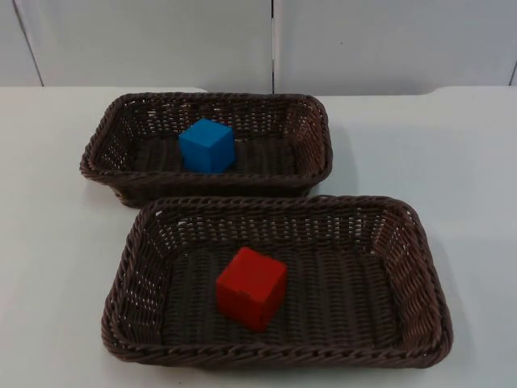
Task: Pick up one cube with the left hand and place it into the upper basket. Pick up one cube with the right hand and place it into the lower basket.
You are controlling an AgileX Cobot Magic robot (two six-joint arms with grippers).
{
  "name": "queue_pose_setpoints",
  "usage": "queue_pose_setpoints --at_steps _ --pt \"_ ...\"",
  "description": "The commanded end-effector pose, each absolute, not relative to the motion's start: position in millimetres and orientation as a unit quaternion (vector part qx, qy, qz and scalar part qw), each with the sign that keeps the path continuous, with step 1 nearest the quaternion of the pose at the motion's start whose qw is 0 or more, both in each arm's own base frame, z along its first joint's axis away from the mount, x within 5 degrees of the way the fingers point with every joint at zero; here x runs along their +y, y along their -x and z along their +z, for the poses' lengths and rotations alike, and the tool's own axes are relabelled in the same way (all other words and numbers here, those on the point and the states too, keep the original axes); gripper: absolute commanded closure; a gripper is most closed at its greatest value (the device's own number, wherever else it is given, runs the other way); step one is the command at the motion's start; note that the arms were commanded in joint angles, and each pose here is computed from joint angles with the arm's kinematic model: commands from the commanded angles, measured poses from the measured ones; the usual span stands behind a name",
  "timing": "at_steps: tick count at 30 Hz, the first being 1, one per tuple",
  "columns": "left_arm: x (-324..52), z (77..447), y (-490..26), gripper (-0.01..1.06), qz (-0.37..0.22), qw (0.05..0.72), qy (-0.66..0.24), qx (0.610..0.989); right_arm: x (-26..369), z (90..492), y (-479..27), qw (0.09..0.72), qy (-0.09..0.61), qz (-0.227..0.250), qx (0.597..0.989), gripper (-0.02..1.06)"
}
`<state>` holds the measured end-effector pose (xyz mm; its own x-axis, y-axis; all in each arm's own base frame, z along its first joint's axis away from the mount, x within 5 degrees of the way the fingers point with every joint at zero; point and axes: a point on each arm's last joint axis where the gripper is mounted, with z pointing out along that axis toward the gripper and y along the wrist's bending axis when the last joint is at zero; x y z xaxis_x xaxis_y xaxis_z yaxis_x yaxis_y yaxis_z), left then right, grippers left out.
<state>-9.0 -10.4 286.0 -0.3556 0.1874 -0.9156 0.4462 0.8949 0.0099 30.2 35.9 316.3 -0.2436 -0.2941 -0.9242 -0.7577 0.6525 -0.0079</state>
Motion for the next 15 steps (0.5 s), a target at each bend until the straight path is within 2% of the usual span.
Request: queue_pose_setpoints --at_steps 1,15 --pt "-6 282 11 0.27 -0.096 0.516 -0.195 0.829 27 311 -25 0.5 0.338 0.225 0.765 0.26" --pt "-5 278 10 0.27 -0.089 0.504 -0.192 0.837 -11 292 8 0.491 0.337 0.212 0.775 0.26"
